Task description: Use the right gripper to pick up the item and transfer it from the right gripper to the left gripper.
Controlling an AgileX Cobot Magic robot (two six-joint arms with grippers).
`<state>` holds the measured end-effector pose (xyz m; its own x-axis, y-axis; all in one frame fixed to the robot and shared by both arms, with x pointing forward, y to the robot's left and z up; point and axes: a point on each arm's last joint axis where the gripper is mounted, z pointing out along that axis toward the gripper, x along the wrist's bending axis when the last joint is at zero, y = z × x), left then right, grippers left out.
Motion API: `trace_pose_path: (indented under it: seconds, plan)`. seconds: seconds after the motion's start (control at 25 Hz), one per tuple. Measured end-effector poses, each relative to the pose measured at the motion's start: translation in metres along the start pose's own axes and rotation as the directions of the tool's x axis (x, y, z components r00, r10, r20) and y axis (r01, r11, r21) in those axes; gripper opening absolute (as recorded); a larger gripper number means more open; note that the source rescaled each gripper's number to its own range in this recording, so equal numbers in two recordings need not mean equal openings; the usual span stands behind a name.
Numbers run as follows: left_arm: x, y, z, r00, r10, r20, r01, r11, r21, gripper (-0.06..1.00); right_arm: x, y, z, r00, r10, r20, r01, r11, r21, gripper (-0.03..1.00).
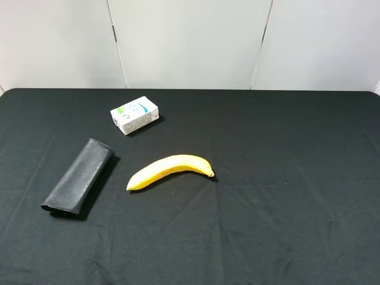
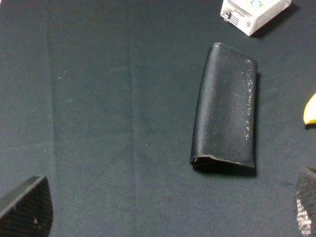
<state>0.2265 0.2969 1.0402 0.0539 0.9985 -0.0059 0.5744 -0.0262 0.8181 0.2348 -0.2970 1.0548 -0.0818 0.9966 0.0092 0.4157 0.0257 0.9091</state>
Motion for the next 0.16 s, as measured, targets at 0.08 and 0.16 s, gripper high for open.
trace_pose_path:
  seconds: [0.08, 0.16]
  plan:
    - [0.0000, 0.0000, 0.0000, 1.000, 0.000, 0.000, 0.000, 1.000, 0.000, 0.96, 0.0000, 0.0000, 0.0000, 1.000, 0.000, 0.000, 0.000, 1.000, 0.000, 1.00]
    - [0.0000, 0.0000, 0.0000, 1.000, 0.000, 0.000, 0.000, 1.000, 0.000, 0.96, 0.0000, 0.0000, 0.0000, 1.000, 0.000, 0.000, 0.000, 1.000, 0.000, 1.00]
